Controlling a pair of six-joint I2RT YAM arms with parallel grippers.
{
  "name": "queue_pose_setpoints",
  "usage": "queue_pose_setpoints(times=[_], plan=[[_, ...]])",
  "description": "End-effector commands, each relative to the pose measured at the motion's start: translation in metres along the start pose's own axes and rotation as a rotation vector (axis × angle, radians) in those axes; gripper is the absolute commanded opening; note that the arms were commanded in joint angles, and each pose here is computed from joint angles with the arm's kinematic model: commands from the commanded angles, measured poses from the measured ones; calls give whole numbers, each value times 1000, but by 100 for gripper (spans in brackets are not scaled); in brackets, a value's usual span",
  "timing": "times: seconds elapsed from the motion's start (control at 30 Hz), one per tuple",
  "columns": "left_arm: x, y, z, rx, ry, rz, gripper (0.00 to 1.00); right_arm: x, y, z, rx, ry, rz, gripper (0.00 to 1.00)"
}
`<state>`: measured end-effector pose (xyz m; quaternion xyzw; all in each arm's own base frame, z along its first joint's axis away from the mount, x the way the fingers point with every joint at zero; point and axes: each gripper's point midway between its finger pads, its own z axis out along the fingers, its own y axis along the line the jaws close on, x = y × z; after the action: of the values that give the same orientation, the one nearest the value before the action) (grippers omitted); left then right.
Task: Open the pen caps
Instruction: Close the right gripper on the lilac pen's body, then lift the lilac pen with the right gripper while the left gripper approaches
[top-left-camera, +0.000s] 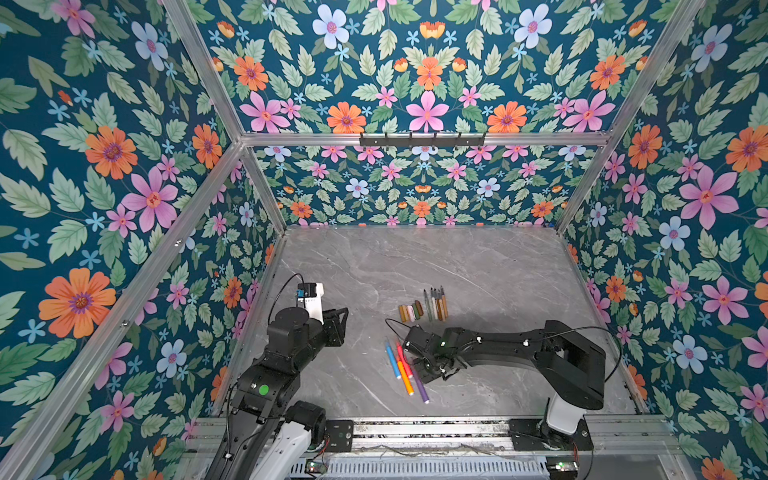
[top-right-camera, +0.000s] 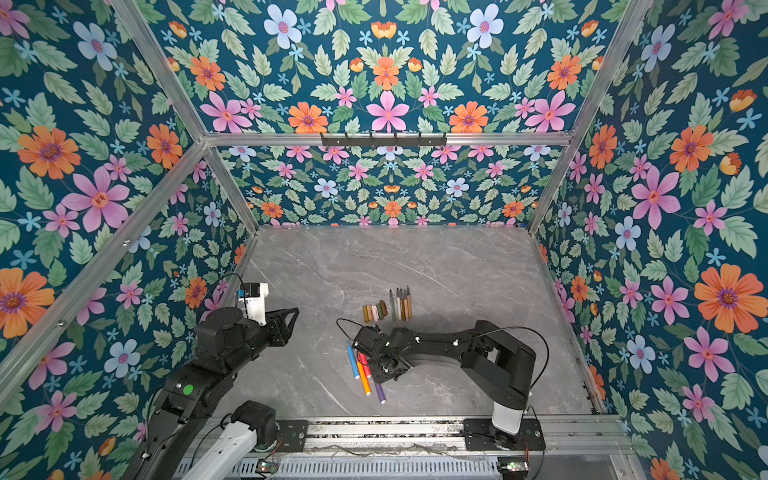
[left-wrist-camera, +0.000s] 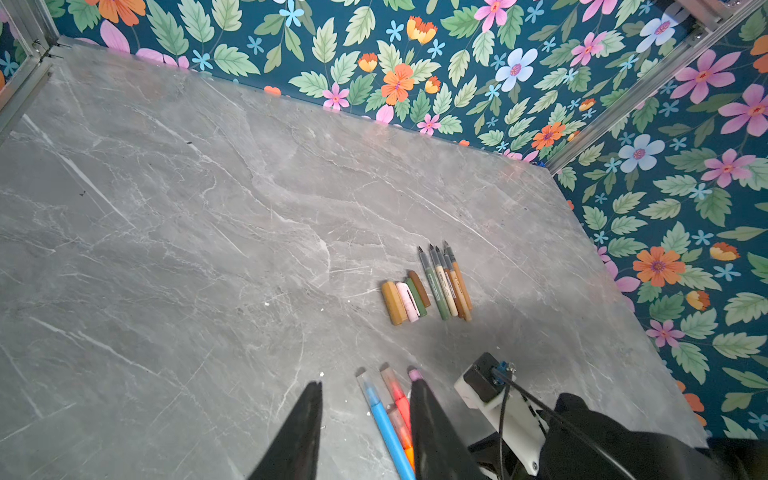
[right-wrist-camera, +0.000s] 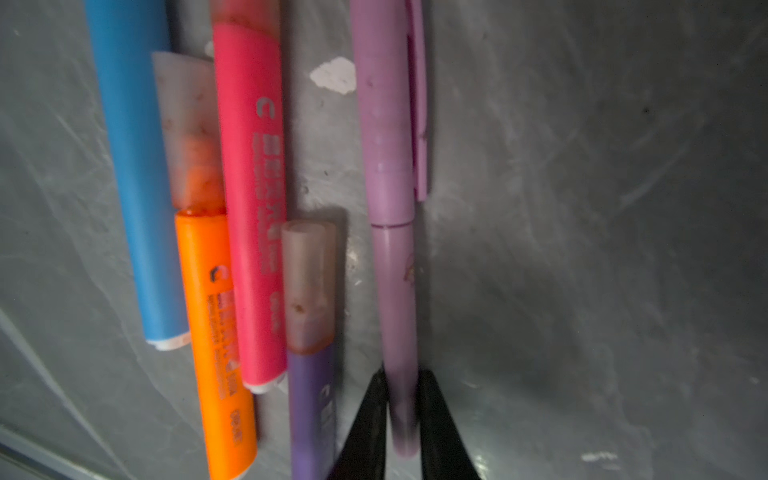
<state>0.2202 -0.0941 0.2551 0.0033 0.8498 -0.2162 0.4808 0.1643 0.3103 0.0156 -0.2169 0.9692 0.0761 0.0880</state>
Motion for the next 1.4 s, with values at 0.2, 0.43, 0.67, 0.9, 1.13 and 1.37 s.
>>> queue_pose_setpoints(times=[0.2, 0.43, 0.67, 0.9, 1.13, 1.37], plan=[[0, -3, 5, 13, 10, 10, 38, 27, -18, -28, -54, -41, -26, 4], [20, -23, 29, 132, 158, -2, 42, 25, -14, -66, -151, -128, -19, 3], [54, -82, 60, 540, 256, -363, 40, 23, -5, -95, -269, -205, 41, 3], [85, -119, 64, 633, 274, -440, 46, 24, -4, -103, -287, -223, 57, 1], [117, -148, 73, 631, 354, -402, 47, 20, 3, -107, -311, -237, 50, 0], [138, -169, 84, 616, 410, -361, 46, 22, 4, -113, -322, -246, 43, 0]])
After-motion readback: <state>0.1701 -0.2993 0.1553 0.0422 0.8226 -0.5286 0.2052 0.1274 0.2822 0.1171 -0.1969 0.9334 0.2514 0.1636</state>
